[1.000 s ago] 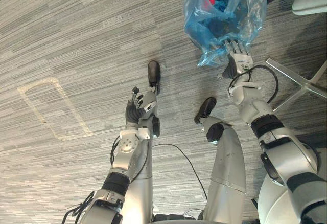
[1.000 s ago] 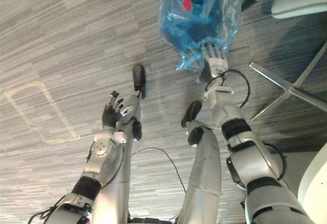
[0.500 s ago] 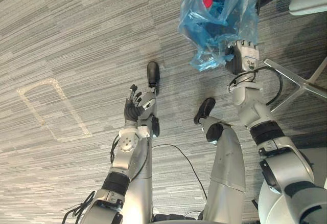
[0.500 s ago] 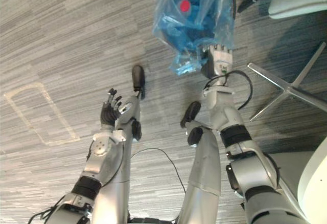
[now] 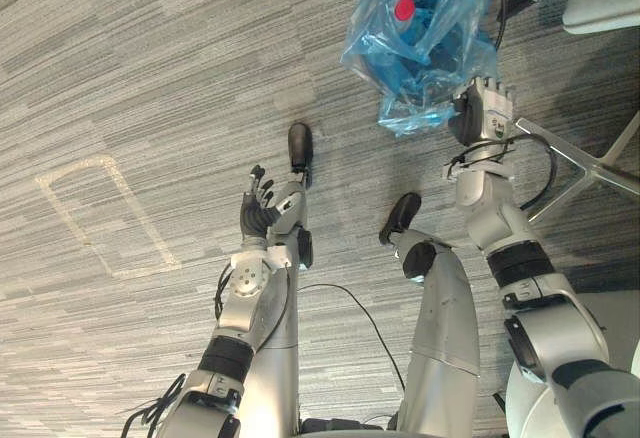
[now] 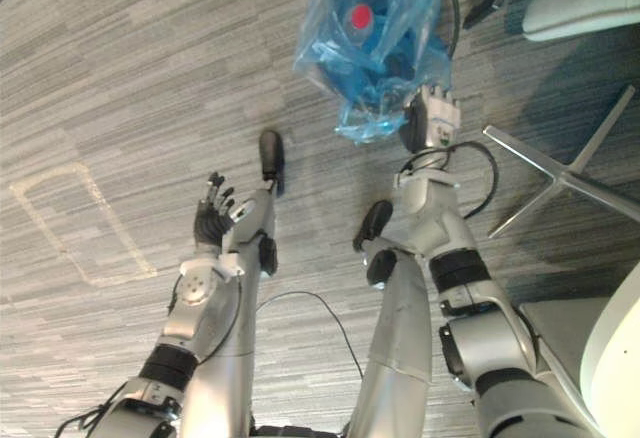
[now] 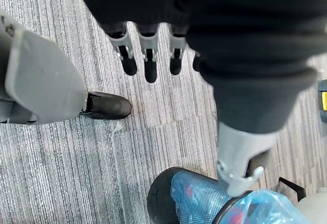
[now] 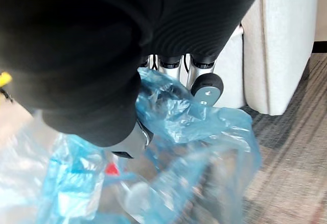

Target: Gather rubbish on tea table into small bin, then transfer packed bag to large trash can.

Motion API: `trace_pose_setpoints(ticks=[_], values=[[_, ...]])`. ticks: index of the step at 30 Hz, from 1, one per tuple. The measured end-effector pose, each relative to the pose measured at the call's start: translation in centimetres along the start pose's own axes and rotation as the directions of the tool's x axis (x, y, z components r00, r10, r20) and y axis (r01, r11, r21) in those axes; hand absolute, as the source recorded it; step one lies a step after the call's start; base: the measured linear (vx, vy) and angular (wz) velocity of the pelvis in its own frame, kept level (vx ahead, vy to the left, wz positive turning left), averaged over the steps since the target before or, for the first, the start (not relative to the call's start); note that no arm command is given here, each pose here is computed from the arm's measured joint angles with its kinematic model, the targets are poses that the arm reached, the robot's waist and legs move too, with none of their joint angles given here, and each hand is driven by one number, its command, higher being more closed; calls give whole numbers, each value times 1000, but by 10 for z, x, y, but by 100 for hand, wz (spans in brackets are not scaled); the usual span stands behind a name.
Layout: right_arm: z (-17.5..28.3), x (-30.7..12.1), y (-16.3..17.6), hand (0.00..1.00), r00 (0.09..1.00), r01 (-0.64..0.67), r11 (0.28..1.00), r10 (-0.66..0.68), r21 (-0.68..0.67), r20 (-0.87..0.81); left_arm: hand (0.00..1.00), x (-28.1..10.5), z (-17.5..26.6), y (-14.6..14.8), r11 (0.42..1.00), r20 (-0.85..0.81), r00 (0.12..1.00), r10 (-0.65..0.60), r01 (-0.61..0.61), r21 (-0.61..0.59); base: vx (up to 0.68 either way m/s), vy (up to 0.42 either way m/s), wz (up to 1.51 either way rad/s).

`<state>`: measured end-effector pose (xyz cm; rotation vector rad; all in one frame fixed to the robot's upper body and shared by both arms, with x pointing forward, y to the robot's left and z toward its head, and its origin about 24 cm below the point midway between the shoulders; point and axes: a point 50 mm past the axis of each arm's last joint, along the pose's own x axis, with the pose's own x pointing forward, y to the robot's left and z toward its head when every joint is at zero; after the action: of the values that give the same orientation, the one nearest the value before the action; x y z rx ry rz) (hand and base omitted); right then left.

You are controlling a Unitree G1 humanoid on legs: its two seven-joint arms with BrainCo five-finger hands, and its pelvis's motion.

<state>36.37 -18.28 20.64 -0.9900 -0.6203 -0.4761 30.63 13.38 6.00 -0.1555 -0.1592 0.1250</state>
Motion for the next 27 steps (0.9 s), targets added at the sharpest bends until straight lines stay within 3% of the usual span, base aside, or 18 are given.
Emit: trace_pose_setpoints(ticks=[10,21,27], values=[[31,-40,8,100,999,51,958,-48,283,-17,0,-6,-8,-1,1000,-40,999,-1,1,13,-13,7,-8],[44,-102,26,100,995,-49,899,84,435,-62,0,-33,-36,2,997,-163,986,-28,40,73,55,-18,-3],[48,-135,41,100,975,-160,863,215,479,-62,0,-65,-69,1,984,-314,947,-75,121,131,129,-41,-5]])
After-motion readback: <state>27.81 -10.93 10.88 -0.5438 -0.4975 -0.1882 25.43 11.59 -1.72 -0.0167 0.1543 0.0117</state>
